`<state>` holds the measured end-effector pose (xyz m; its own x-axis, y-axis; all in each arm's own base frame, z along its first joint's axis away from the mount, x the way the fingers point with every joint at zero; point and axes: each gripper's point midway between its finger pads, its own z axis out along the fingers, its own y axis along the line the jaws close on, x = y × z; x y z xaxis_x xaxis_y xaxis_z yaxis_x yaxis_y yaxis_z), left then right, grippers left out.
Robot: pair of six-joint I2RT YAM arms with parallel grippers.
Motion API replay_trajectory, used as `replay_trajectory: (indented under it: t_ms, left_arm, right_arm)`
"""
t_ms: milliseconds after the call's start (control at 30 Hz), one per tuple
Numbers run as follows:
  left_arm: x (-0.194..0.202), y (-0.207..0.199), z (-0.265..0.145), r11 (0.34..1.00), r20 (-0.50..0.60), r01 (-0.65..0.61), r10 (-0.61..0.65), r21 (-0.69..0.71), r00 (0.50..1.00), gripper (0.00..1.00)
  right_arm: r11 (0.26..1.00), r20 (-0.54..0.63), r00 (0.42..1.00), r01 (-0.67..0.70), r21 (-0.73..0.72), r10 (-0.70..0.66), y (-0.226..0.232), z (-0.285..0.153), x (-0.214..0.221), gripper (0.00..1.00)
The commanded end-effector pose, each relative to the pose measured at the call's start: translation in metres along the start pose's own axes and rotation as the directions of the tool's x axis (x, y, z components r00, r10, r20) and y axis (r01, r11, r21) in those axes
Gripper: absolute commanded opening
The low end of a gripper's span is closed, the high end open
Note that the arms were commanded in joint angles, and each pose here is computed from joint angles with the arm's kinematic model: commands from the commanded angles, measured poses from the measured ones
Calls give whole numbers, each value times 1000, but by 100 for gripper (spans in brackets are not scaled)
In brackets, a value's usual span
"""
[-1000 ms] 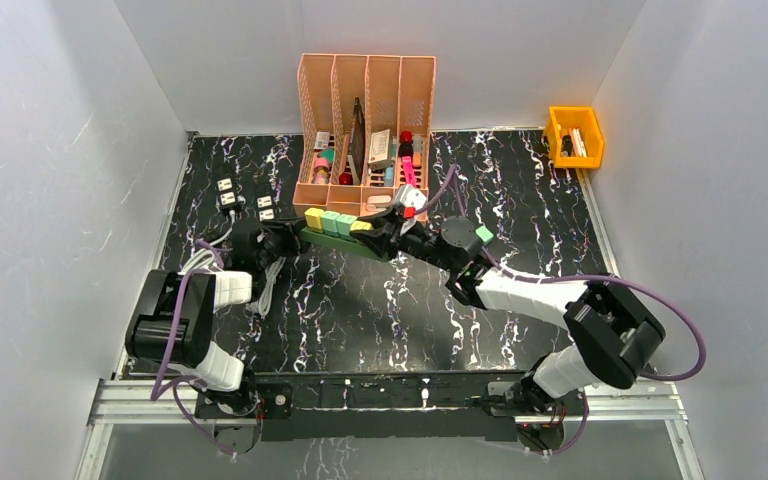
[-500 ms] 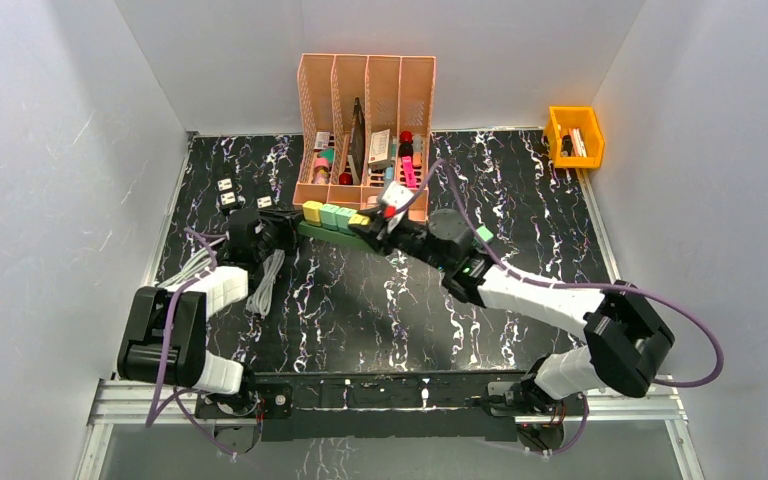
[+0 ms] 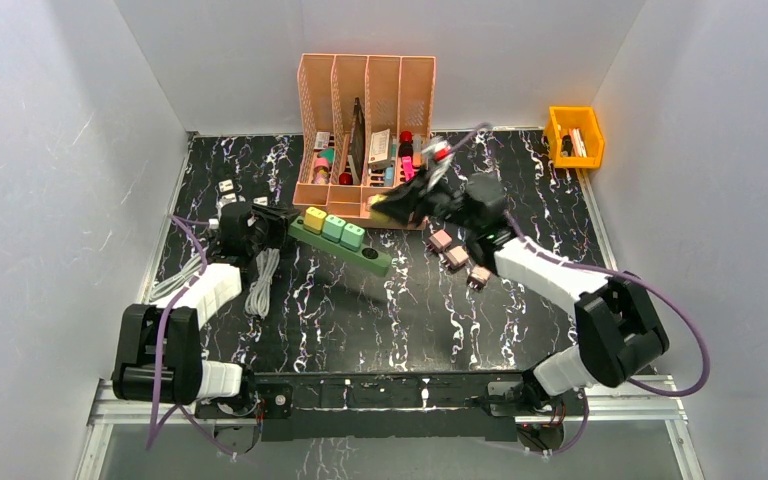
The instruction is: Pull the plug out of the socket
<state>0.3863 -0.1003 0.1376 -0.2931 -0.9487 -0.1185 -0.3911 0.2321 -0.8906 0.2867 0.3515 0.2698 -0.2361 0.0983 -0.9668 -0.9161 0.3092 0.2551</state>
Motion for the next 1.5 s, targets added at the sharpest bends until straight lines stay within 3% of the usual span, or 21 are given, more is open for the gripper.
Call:
replay_trajectory:
  t_ms: [0,33,100,200,433,567,700,933,1067,1100,1167,1267,1400,1467]
  left_arm:
    - [-24,-27,-9,996,96,-74,69,52,993,0]
    - [-27,-26,-10,996,102,-79,74,47,992,0]
    - [-33,-28,-12,995,123,-92,87,42,989,0]
    - [-47,-31,-18,991,182,-128,121,28,976,0]
    - [-72,-57,-34,970,243,-233,212,62,947,0]
    - [-70,-73,-39,909,230,-406,376,99,898,0]
    - [-80,-68,-41,863,220,-504,490,11,843,0]
    - [-104,-75,-54,813,256,-580,570,-43,780,0]
    - [-103,-77,-52,806,246,-592,579,-27,777,0]
    - [-101,-77,-51,807,242,-590,575,-15,781,0]
    - [-96,-76,-49,807,229,-590,572,13,788,0]
    - [-90,-81,-48,796,219,-602,579,57,786,0]
    - [-78,-96,-50,752,203,-642,613,147,764,0]
    - [-68,-106,-52,715,190,-662,635,222,749,0]
  right_arm:
    - [959,194,963,-136,-248,187,-1,-38,-73,0]
    - [966,128,971,-177,-191,203,-13,-28,-59,0]
    - [989,94,987,-127,-70,133,-16,-24,-45,0]
    - [996,180,981,-84,26,78,-15,-43,-44,0]
    - [923,-15,941,-327,203,337,-46,-50,51,0]
    - [878,-97,884,-430,211,456,-52,-41,92,0]
    - [833,-140,832,-498,239,537,-64,-26,118,0]
    - [770,-216,740,-599,221,637,-64,5,155,0]
    - [780,-255,737,-594,198,626,-57,21,162,0]
    - [788,-265,742,-582,201,616,-56,25,164,9]
    - [809,-287,757,-548,211,587,-55,30,168,42]
    - [853,-283,807,-463,243,519,-60,32,162,72]
    - [914,-203,906,-317,253,370,-70,29,122,97]
    - [948,-127,955,-237,211,267,-68,33,90,98]
